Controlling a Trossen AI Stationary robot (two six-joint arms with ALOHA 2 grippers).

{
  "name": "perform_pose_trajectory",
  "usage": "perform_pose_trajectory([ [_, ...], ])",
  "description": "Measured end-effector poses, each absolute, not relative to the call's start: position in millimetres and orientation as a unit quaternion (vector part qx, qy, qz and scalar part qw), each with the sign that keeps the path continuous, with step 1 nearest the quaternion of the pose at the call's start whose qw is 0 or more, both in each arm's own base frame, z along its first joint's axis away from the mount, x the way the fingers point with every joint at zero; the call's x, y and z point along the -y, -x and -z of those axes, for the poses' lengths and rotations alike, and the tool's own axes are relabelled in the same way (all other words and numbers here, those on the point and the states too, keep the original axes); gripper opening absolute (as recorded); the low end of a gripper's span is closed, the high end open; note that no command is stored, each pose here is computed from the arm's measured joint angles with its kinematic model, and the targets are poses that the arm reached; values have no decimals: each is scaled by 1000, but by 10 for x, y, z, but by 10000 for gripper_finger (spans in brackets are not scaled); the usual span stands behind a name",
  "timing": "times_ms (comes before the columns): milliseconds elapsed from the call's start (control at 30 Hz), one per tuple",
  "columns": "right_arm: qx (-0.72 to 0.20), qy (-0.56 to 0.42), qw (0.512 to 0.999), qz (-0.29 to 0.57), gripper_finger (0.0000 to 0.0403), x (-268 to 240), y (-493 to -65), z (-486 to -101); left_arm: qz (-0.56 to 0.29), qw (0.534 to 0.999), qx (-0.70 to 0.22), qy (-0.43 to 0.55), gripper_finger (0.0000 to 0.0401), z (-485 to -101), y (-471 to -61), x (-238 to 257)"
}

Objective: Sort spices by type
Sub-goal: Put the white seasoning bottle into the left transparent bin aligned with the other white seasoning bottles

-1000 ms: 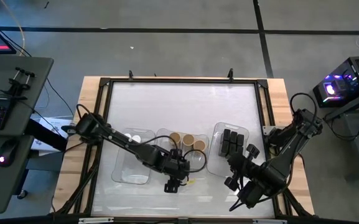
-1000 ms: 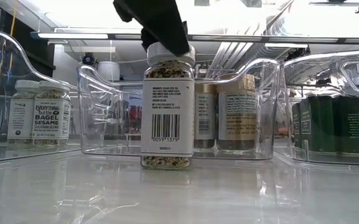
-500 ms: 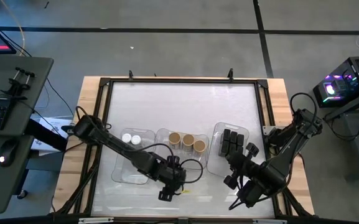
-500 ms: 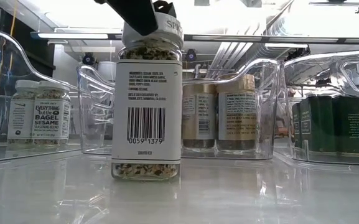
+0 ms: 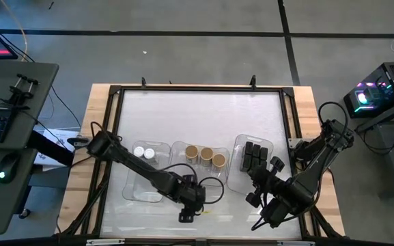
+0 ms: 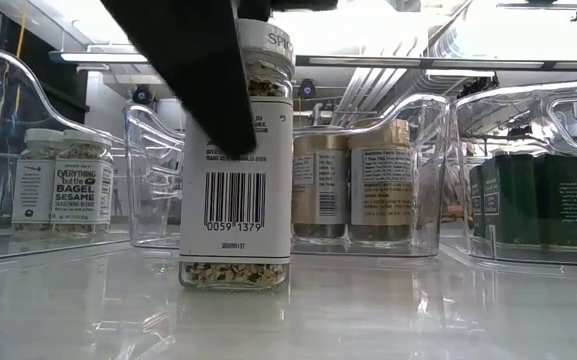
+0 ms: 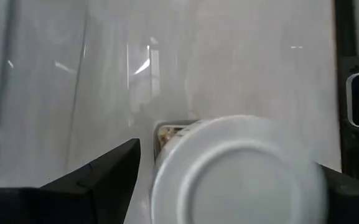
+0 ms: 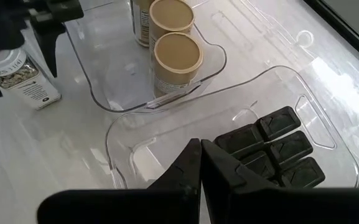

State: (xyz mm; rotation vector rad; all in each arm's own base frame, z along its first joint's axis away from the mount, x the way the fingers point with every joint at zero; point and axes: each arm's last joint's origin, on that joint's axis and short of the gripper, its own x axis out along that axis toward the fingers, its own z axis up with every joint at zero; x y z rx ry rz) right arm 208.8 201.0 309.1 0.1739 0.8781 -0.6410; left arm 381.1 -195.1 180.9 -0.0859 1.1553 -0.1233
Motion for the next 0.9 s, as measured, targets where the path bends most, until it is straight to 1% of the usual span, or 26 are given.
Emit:
perform_pose_trajectory([
  [100, -417, -82, 852, 305, 0, -2010, -2088, -3091, 41, 829, -554, 59, 293, -1737, -3824, 1952],
  [167, -417, -82, 852, 305, 0, -2009, -2088, -3092, 35, 829, -554, 69, 276, -1728, -3828, 1954],
  [233, -417, -82, 852, 305, 0, -2009, -2088, -3092, 35, 829, -554, 73, 239, -1731, -3828, 1956],
  [333, -418, -82, 852, 305, 0, -2009, -2088, -3091, 45, 832, -549, 65, 163, -1808, -3807, 1946],
  [433, -416, -81, 853, 305, 0, -2009, -2089, -3092, 72, 838, -534, 89, 163, -2083, -3773, 1884],
  [533, -403, -75, 858, 308, 0, -2005, -2094, -3097, 113, 855, -489, 133, 163, -2608, -3677, 1744],
  [600, -391, -72, 862, 313, 0, -1992, -2107, -3103, 109, 876, -449, 139, 163, -2992, -3523, 1610],
  [700, -384, -73, 863, 321, 0, -1957, -2141, -3106, 71, 903, -411, 101, 163, -3426, -3186, 1424],
  [800, -382, -78, 860, 328, 0, -1918, -2182, -3106, 36, 901, -431, 44, 163, -3615, -2803, 1337],
  [900, -385, -74, 858, 332, 0, -1881, -2216, -3106, 35, 876, -480, 4, 163, -3536, -2492, 1378],
])
